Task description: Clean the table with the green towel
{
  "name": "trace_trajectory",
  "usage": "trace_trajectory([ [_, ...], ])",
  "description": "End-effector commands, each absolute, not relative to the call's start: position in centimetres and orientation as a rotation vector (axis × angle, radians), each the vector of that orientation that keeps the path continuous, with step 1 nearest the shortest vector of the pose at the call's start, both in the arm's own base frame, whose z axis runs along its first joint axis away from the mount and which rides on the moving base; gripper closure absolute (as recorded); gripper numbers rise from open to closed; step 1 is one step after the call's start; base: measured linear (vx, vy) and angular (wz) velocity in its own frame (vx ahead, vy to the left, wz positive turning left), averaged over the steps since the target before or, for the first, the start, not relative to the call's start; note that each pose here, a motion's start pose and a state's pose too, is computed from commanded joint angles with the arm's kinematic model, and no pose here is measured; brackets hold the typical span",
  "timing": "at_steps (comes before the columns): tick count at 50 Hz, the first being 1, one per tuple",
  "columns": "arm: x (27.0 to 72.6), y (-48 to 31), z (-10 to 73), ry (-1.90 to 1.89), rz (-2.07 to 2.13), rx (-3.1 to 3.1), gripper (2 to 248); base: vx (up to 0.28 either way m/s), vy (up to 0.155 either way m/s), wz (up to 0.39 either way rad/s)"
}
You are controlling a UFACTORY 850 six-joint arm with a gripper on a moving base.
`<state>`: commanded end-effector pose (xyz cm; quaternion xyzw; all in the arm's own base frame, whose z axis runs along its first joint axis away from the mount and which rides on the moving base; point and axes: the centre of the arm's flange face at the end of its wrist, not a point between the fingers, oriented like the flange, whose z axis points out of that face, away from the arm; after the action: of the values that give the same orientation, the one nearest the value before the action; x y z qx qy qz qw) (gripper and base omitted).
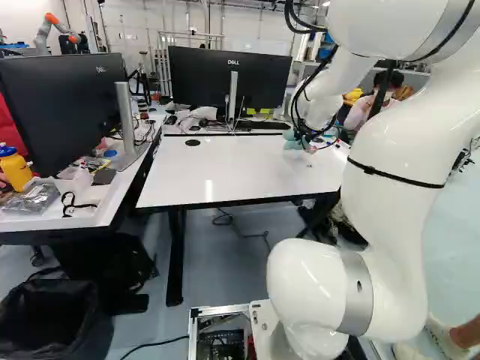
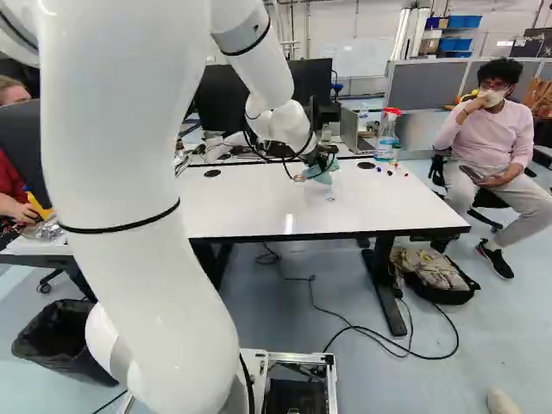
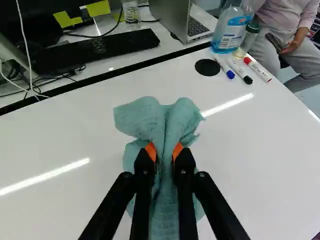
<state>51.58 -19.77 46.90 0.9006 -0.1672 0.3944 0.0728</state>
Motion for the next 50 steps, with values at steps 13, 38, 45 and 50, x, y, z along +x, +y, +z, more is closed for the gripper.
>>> trace_trajectory([
  [13, 51.4, -20.6, 45.5, -0.523, 1.164, 2.706, 196, 0.0, 0.0, 0.0],
  [38, 50.3, -22.3, 42.6, -0.574, 1.11, 2.711, 196, 0.0, 0.0, 0.0],
  [45, 50.3, -22.7, 41.8, -0.585, 1.089, 2.718, 196, 0.0, 0.0, 0.0],
  [50, 50.5, -22.7, 41.2, -0.587, 1.075, 2.725, 196, 0.0, 0.0, 0.0],
])
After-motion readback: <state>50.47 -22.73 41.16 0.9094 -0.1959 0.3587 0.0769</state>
